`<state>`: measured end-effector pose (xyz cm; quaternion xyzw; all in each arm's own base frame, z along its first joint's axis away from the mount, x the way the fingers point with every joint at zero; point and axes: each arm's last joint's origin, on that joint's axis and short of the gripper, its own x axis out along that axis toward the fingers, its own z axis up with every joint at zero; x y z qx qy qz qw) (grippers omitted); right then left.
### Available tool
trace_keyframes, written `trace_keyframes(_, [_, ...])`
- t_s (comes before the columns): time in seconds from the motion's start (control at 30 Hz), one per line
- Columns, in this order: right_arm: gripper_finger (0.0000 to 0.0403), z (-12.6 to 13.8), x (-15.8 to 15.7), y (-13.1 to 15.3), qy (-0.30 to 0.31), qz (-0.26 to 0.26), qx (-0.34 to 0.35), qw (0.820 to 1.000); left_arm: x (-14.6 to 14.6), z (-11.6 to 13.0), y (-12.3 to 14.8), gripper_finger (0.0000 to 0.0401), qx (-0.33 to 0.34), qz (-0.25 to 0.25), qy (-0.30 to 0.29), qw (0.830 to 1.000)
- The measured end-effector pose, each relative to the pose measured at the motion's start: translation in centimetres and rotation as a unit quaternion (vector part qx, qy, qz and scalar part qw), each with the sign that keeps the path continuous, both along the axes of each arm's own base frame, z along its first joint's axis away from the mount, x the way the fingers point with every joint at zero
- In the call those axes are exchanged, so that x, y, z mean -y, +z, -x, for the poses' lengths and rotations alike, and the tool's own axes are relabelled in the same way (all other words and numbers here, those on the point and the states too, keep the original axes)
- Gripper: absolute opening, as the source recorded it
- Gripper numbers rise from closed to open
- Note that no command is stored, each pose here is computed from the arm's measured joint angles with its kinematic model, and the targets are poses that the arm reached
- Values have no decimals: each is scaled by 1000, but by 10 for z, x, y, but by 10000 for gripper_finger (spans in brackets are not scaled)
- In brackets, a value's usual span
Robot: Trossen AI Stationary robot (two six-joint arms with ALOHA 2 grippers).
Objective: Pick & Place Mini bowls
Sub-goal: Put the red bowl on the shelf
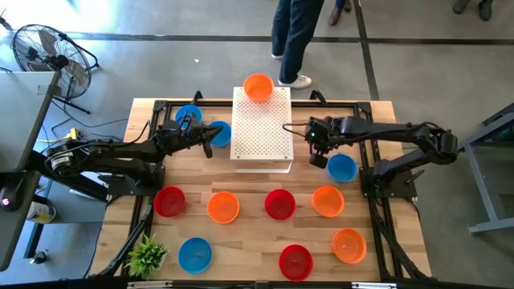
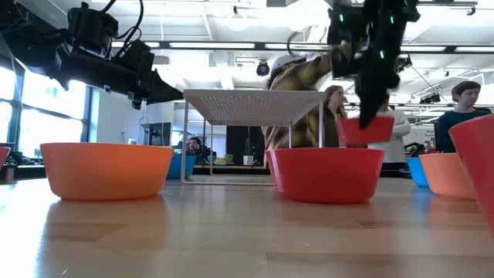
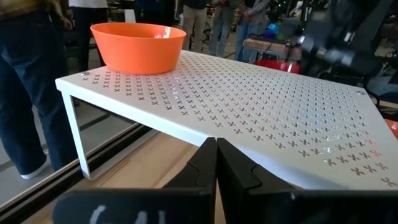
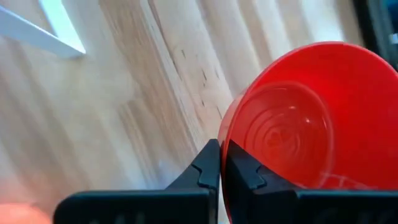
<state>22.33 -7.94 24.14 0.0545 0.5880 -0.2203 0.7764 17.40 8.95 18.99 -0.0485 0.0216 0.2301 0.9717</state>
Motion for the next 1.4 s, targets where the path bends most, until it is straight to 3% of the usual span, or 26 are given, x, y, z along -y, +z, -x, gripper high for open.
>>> trace_keyframes(0.13, [2,-5,-5,46,-9,0,17,1000,0,0,0,1,0,0,0,1000])
trace_keyframes(0.27, [1,-14,-8,93,-6,22,77,997,0,0,0,1,0,0,1,1000])
trace_keyframes(0.43, [1,-49,-3,125,35,41,113,992,0,0,0,1,0,0,3,1000])
trace_keyframes(0.7, [1,-133,14,117,148,19,77,986,0,0,0,1,0,0,4,1000])
trace_keyframes(0.87, [1,-167,24,107,187,20,56,981,0,0,0,1,-1,0,4,1000])
trace_keyframes(1.07, [0,-184,41,96,199,5,52,979,0,0,-1,1,-4,2,4,1000])
trace_keyframes(1.4, [0,-189,53,85,218,9,40,975,0,0,-1,1,-4,1,4,1000])
